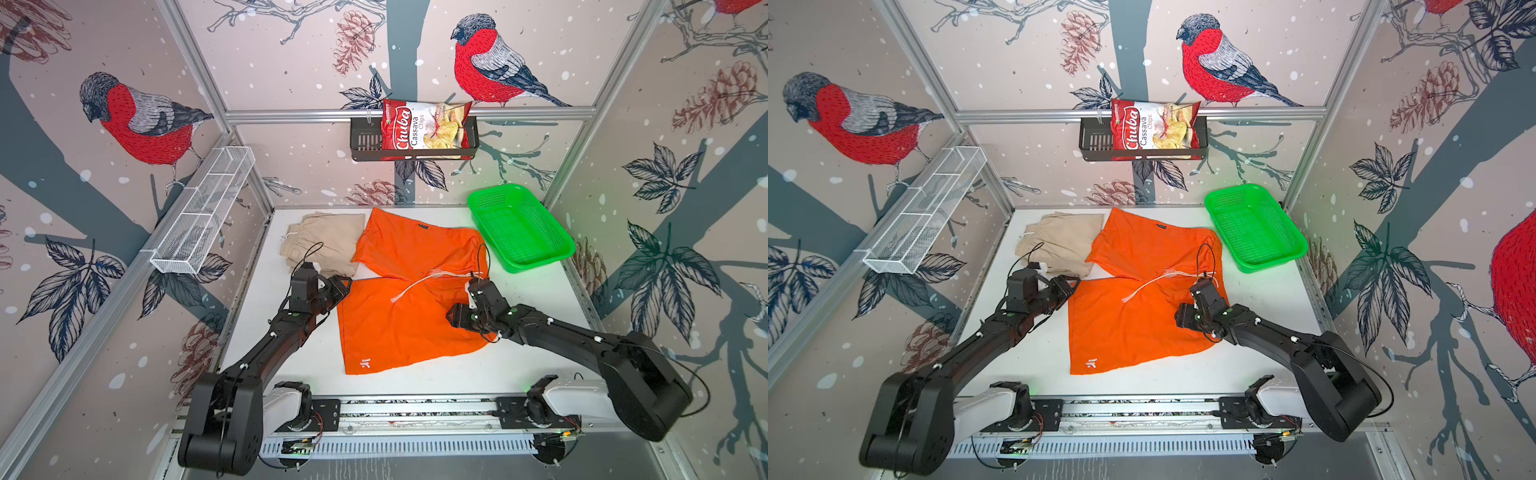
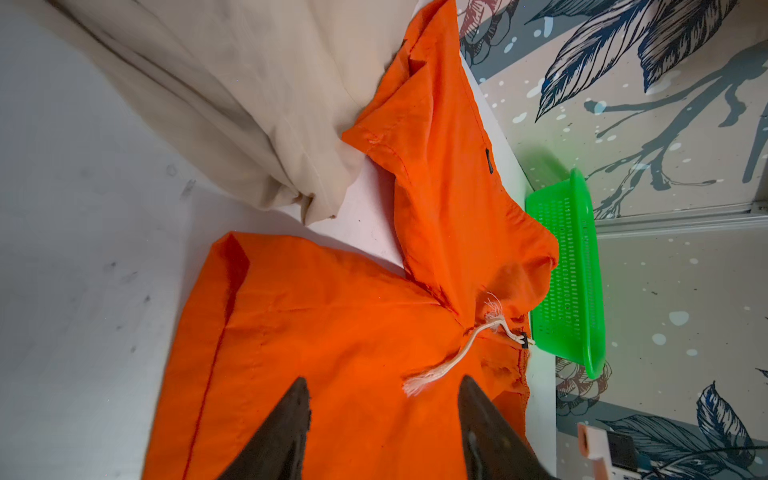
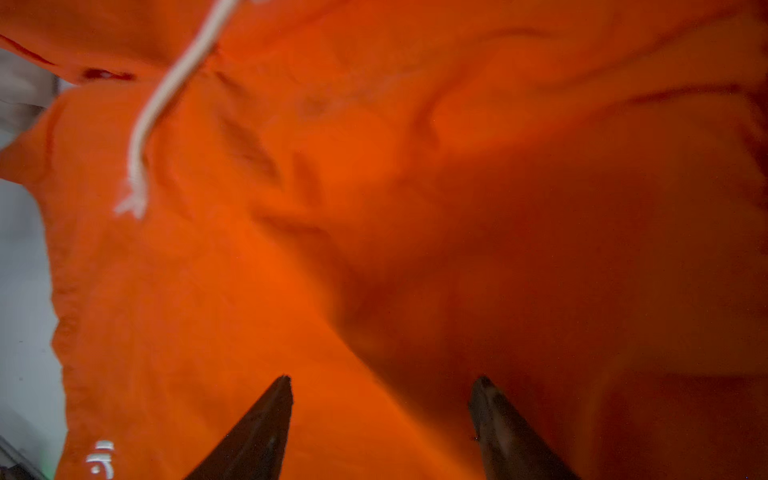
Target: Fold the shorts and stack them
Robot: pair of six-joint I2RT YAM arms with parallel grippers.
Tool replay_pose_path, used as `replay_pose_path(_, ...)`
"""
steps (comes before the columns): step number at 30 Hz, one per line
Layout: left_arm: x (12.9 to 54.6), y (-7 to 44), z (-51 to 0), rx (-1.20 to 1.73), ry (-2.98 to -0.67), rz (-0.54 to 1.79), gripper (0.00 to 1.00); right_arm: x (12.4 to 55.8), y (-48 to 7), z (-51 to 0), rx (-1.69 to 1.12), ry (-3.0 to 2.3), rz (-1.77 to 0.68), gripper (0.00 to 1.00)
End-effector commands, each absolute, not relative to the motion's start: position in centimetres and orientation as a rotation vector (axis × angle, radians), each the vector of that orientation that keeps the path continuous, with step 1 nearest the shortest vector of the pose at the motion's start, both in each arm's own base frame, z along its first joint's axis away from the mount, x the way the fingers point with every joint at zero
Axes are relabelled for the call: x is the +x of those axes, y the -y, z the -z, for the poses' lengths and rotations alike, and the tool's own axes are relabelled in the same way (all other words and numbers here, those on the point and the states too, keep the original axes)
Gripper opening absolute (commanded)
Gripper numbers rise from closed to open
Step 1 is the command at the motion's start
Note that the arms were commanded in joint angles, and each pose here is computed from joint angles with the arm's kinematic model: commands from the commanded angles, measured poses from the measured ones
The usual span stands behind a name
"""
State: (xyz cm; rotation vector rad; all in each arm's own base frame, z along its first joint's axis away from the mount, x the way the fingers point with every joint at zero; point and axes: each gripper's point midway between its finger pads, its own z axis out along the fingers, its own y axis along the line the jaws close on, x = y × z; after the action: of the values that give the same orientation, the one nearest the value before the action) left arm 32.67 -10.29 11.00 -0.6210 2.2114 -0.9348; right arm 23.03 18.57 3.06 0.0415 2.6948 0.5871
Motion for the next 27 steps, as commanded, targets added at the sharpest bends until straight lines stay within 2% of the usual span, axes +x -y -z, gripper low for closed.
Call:
replay_pose_path(1, 34.1, 10.9, -12.4, -0.525, -2.154, 0.962, 0.57, 21.6, -16.3, -1.1, 0.099, -2.756, -0.510, 0.70)
replay_pose_path(4, 35.5, 10.5, -12.8, -0.508, -2.129, 0.915, 0.57, 20.0, -14.2, 0.4, 0.155, -2.813, -0.437, 0.70)
replay_pose_path(7, 37.5, 10.0, -13.6, -0.481, -2.106, 0.844, 0.57, 19.7, -13.6, -0.6, 0.165, -2.797, -0.431, 0.71)
replay_pose_path(14, 45.6, 9.6, -14.6, -0.405, -2.157, 0.674, 0.60, 23.7, -16.8, -8.1, 0.090, -2.564, -0.631, 0.71)
replay_pose_path(20, 52.3, 8.9, -10.4, -0.426, -2.300, 0.557, 0.60, 26.0, -19.2, -10.9, 0.032, -2.463, -0.728, 0.71)
replay_pose_path(27, 55.7, 6.7, -3.6, -0.515, -2.445, 0.471, 0.59, 26.6, -19.9, -11.0, 0.011, -2.452, -0.729, 0.71)
